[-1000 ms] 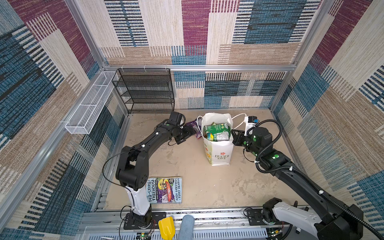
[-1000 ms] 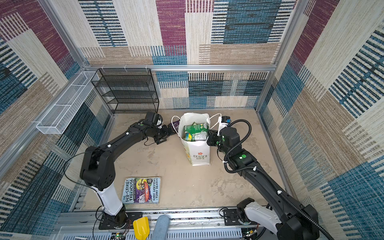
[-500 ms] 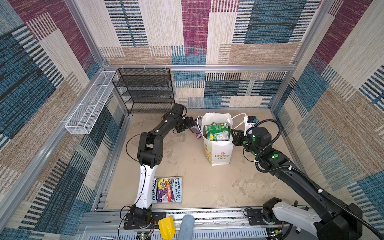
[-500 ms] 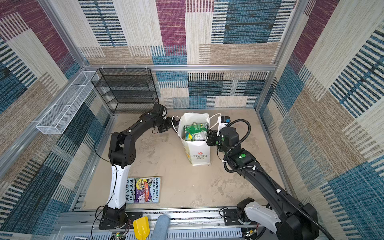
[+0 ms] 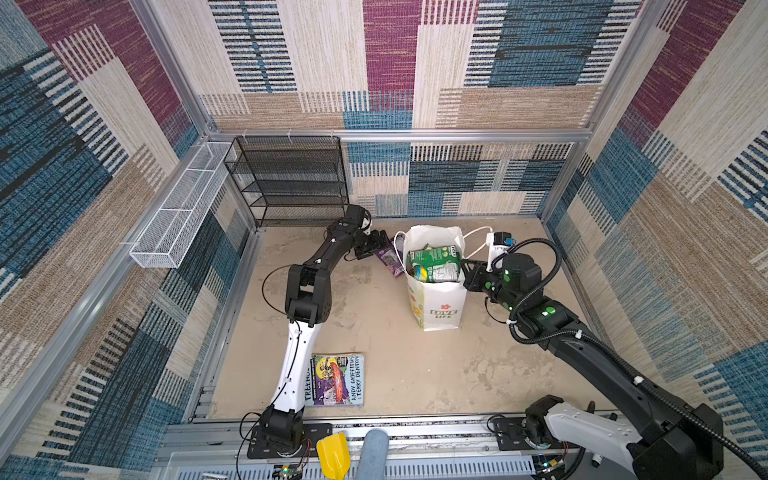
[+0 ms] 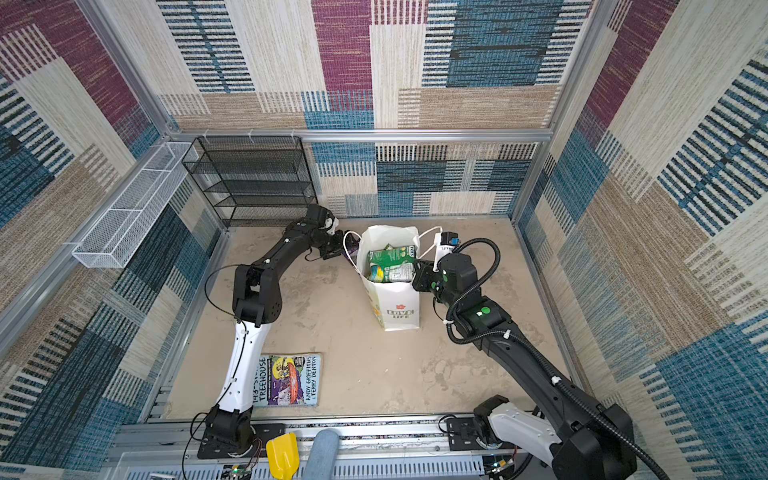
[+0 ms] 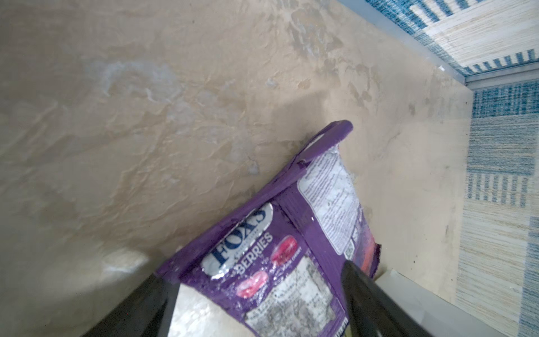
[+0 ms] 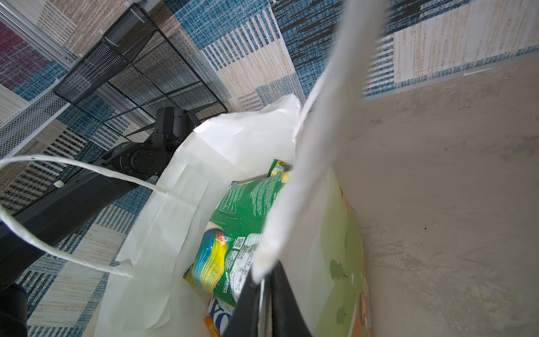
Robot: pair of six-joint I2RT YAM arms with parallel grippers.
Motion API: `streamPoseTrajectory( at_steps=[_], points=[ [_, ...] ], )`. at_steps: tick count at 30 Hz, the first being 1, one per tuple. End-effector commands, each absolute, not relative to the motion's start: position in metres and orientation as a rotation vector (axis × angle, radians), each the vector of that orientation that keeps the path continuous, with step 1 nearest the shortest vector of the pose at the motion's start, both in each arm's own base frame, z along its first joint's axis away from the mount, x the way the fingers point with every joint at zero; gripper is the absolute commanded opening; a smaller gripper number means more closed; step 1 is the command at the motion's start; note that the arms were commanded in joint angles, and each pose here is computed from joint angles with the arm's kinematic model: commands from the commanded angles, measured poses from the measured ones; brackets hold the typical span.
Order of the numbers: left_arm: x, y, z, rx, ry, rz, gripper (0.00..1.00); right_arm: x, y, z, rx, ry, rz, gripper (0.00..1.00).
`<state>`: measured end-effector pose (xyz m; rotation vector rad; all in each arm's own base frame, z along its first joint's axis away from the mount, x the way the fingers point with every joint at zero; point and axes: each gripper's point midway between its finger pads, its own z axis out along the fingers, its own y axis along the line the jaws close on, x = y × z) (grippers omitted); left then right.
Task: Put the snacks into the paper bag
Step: 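Lower the left gripper onto the purple Fox's Berries packet and grasp it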
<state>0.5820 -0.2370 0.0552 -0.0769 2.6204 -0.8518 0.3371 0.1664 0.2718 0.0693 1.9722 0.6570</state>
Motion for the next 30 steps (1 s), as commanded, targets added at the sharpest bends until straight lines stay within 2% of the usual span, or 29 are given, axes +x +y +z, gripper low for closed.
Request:
streamPoseTrajectory(
  at_steps=[1, 6, 7, 14, 17, 19, 22, 27, 30],
  points=[
    [0.566, -0.244, 0.043, -0.032, 2.674, -0.914, 0.87, 0.339, 0.170, 0.278, 0.051, 1.944, 0.671, 0.12],
    [0.569, -0.243, 0.039, -0.076, 2.652, -0.919, 0.78, 0.340, 0.169, 0.277, 0.055, 1.948, 0.667, 0.12],
    [0.570, -0.242, 0.036, -0.097, 2.655, -0.920, 0.72, 0.340, 0.169, 0.276, 0.055, 1.949, 0.666, 0.12],
    [0.574, -0.244, 0.021, -0.220, 2.672, -0.956, 0.46, 0.340, 0.168, 0.277, 0.059, 1.946, 0.665, 0.12],
    [0.572, -0.248, 0.014, -0.260, 2.669, -0.999, 0.40, 0.340, 0.167, 0.278, 0.067, 1.943, 0.655, 0.12],
    [0.571, -0.248, 0.011, -0.284, 2.662, -1.015, 0.32, 0.340, 0.167, 0.277, 0.066, 1.944, 0.660, 0.12],
    [0.571, -0.251, 0.012, -0.287, 2.649, -1.040, 0.28, 0.339, 0.167, 0.278, 0.063, 1.942, 0.663, 0.12],
    [0.573, -0.251, 0.019, -0.290, 2.626, -1.052, 0.08, 0.339, 0.167, 0.278, 0.063, 1.943, 0.664, 0.12],
    [0.575, -0.256, 0.032, -0.290, 2.586, -1.117, 0.02, 0.339, 0.167, 0.278, 0.063, 1.943, 0.665, 0.12]
  ],
)
